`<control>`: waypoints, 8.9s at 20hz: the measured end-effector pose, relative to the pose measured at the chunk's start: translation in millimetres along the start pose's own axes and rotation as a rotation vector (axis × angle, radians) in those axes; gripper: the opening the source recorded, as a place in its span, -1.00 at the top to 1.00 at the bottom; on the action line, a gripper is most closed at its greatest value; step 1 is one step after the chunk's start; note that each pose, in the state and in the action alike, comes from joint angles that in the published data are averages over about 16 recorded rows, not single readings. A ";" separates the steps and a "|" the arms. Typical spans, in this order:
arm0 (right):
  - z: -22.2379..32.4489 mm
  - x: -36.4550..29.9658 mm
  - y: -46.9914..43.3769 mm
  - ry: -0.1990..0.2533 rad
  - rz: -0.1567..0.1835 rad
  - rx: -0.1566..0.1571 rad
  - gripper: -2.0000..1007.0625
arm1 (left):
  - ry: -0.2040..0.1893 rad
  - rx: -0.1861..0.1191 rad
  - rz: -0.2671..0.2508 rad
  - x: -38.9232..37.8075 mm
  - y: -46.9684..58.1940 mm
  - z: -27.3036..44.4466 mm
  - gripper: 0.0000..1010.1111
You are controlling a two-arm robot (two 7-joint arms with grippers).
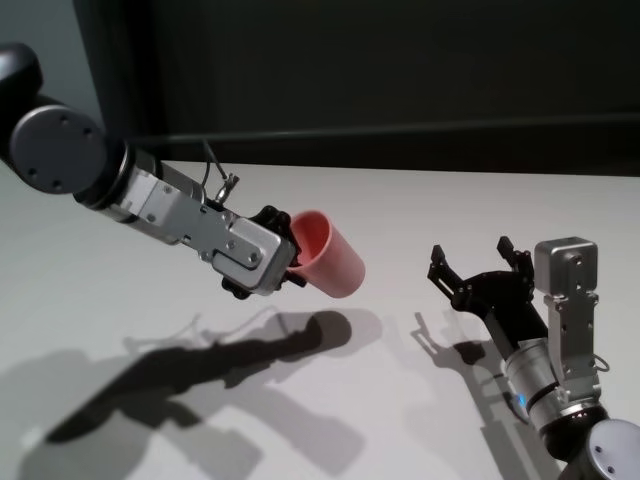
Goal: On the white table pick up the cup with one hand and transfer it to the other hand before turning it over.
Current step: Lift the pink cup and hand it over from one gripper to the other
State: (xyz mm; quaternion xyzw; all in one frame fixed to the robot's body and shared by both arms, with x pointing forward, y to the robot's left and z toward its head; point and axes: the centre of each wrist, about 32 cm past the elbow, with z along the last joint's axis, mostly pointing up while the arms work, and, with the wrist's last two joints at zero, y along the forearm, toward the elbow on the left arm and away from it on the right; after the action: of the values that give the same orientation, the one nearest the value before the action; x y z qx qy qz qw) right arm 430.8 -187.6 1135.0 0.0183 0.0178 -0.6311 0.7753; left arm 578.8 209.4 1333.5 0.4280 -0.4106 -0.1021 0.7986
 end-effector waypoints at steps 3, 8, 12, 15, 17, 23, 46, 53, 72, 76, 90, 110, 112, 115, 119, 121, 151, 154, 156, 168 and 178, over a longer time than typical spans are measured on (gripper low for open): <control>0.0 0.0 0.0 0.000 0.000 0.000 -0.99 | 0.035 -0.020 0.051 -3.6 7.0 -2.6 0.90; 0.0 0.0 0.0 0.000 0.000 0.000 -0.99 | 0.092 -0.052 0.137 -11.9 16.5 -6.2 0.90; 0.0 0.0 0.0 0.000 0.000 0.000 -0.99 | 0.140 -0.076 0.203 -20.2 21.1 -9.0 0.90; 0.0 0.0 0.0 0.000 0.000 0.000 -0.99 | 0.179 -0.094 0.251 -27.1 22.5 -11.2 0.90; 0.0 0.0 0.0 0.000 0.000 0.000 -0.99 | 0.205 -0.104 0.280 -31.8 22.5 -12.6 0.90; 0.0 0.0 0.0 0.000 0.000 0.000 -0.99 | 0.288 -0.132 0.356 -46.3 18.7 -17.0 0.90; 0.0 0.0 0.0 0.000 0.000 0.000 -0.99 | 0.669 -0.398 0.539 -84.0 -2.8 -38.6 0.90; 0.0 0.0 0.0 0.000 0.000 0.000 -0.99 | 0.749 -0.490 0.536 -88.2 -13.1 -45.0 0.90; 0.0 0.0 0.0 0.000 0.000 0.000 -0.99 | 0.859 -0.663 0.553 -98.5 -25.7 -57.7 0.90; 0.0 0.0 0.0 0.000 0.000 0.000 -0.99 | 0.857 -0.667 0.543 -99.3 -26.9 -57.3 0.90; 0.0 0.0 0.0 0.000 0.000 0.000 -0.99 | 0.834 -0.727 0.520 -90.1 -27.9 -55.5 0.90; 0.0 0.0 0.0 0.000 0.000 0.000 -0.99 | 0.807 -0.792 0.511 -74.9 -31.6 -53.1 0.90; 0.0 0.0 0.0 0.000 0.000 0.000 -0.99 | 0.806 -0.791 0.510 -74.6 -31.9 -53.2 0.90; 0.0 0.0 0.0 0.000 0.000 0.000 -0.99 | 0.806 -0.790 0.509 -74.5 -32.1 -53.4 0.90; 0.0 0.0 0.0 0.000 0.000 0.000 -0.99 | 0.806 -0.788 0.509 -74.6 -32.2 -53.6 0.90; 0.0 0.0 0.0 0.000 0.000 0.000 -0.99 | 0.806 -0.788 0.508 -74.7 -32.2 -53.6 0.90; -2.6 17.2 -12.5 0.151 -0.041 -0.007 -0.99 | 0.805 -0.787 0.509 -75.0 -31.9 -53.5 0.90; -1.1 23.9 -14.4 0.220 -0.047 -0.002 -0.99 | 0.805 -0.787 0.509 -75.0 -31.9 -53.5 0.90; 0.5 28.3 -15.0 0.271 -0.047 0.003 -0.99 | 0.805 -0.787 0.509 -75.0 -31.9 -53.5 0.90; 12.5 48.1 -9.8 0.697 0.056 0.064 -0.99 | 0.805 -0.787 0.509 -75.0 -31.9 -53.5 0.90; 15.7 59.7 -7.4 1.043 0.169 0.110 -0.99 | 0.805 -0.787 0.509 -75.0 -31.9 -53.5 0.90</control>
State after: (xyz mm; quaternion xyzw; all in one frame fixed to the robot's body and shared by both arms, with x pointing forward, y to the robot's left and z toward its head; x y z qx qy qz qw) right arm 435.7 -248.3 1147.6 0.3717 0.3665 -0.4733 0.7096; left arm 576.4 260.6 1250.5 -0.0053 -0.0978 0.1173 0.9883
